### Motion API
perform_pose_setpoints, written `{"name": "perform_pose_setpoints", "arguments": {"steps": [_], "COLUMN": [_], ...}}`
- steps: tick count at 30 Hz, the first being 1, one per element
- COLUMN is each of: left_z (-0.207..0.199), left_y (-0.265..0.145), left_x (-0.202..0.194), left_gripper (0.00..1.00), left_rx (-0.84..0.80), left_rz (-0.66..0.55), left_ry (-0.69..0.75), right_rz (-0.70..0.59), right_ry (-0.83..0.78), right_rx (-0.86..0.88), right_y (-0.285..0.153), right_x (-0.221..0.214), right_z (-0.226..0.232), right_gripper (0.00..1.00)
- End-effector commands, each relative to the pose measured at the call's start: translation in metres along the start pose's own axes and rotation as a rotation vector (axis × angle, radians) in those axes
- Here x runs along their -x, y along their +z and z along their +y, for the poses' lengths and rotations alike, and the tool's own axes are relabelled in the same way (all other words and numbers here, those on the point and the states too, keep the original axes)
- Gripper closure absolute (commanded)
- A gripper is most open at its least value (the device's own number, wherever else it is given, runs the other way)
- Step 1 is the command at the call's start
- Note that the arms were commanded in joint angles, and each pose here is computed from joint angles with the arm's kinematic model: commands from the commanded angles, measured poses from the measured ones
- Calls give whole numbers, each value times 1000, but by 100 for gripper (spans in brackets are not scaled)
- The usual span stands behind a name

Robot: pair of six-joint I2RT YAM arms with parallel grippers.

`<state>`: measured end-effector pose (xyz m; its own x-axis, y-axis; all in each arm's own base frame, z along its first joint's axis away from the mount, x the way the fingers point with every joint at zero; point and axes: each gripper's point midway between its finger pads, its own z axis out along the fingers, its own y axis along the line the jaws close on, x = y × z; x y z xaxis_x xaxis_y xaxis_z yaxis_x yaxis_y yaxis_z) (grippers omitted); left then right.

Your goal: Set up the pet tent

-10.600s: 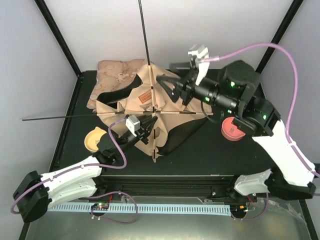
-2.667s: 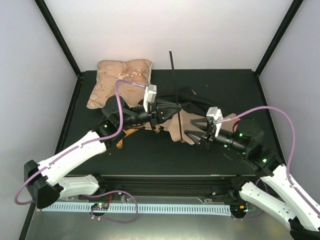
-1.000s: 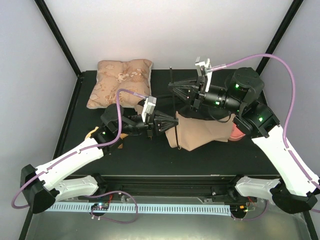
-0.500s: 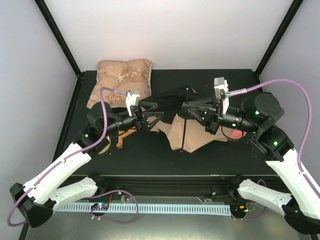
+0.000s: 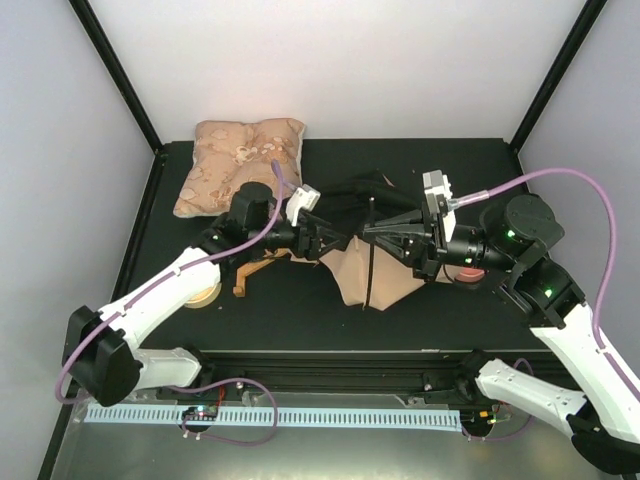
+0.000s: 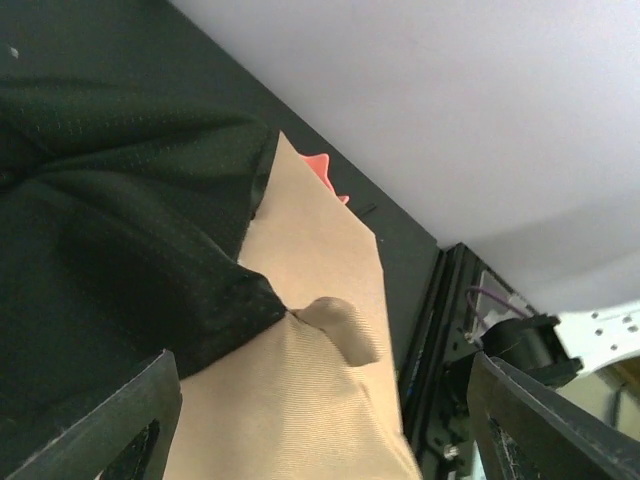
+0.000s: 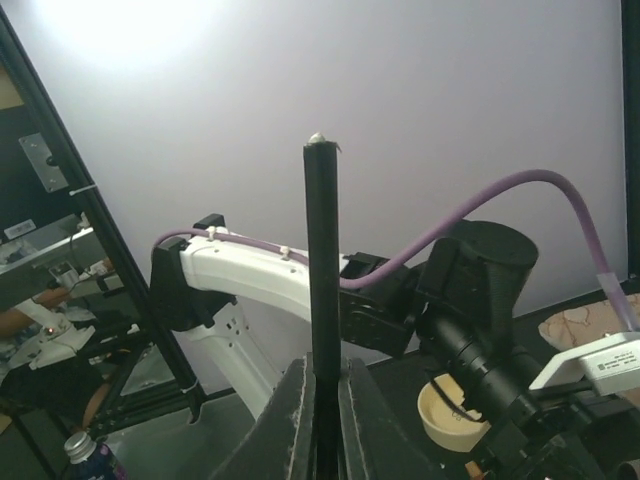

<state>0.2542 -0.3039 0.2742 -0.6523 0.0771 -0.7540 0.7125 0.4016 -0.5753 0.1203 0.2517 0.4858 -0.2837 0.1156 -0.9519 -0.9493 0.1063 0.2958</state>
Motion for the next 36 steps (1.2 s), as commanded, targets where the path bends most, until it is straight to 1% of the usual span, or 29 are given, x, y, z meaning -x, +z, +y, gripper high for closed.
{"name": "perform_pose_setpoints", "arguments": {"steps": [1, 2, 4, 5, 8, 10, 11, 12, 14, 16, 19, 21, 23, 25, 27, 30, 33, 36], "left_z": [-18, -19, -28, -31, -24, -19, -14, -12, -2, 4, 10, 12, 10, 2, -7, -3, 0, -4], "left_y": [-11, -10, -10, -10, -8, -3, 0, 0, 0, 2, 10, 16, 18, 17, 16, 21, 27, 30], "left_x": [18, 13, -13, -22, -24, -29, -37, -38, -28, -26, -26, -22, -23, -22, -20, -30, -30, -28], "left_gripper": [18, 17, 15, 15, 14, 15, 17, 18, 20, 20, 22, 28, 35, 38, 38, 38, 41, 39], "left_rx": [-105, -127, -249, -286, -273, -295, -322, -339, -359, -415, -471, -514, -587, -668, -737, -814, -829, -841], "left_rz": [-32, -37, -23, -27, -39, 0, 48, 68, 50, 31, 59, 73, 82, 89, 96, 128, 127, 88], "left_ry": [326, 401, 625, 704, 814, 907, 932, 974, 999, 1015, 1044, 1023, 1051, 1057, 1078, 1066, 1033, 1028], "right_rz": [49, 50, 54, 56, 64, 72, 73, 75, 78, 81, 83, 84, 86, 82, 78, 75, 76, 78], "right_ry": [35, 35, 35, 35, 37, 42, 44, 46, 49, 51, 52, 55, 57, 57, 55, 60, 66, 68], "right_rx": [7, 11, 20, 22, 34, 41, 46, 49, 53, 57, 61, 69, 73, 70, 67, 72, 73, 72], "right_y": [-1, -1, -1, -1, -2, -2, -1, -2, -2, -2, -2, -2, -2, -2, -3, -2, -1, -2], "right_x": [-14, -14, -15, -15, -17, -19, -20, -20, -21, -23, -23, -24, -24, -23, -23, -23, -24, -25], "right_z": [-1, 0, 2, 2, 4, 5, 6, 7, 7, 7, 8, 10, 10, 10, 9, 9, 9, 8], "right_gripper": [99, 99, 99, 99, 99, 99, 99, 99, 99, 99, 99, 99, 99, 99, 99, 99, 99, 99]}}
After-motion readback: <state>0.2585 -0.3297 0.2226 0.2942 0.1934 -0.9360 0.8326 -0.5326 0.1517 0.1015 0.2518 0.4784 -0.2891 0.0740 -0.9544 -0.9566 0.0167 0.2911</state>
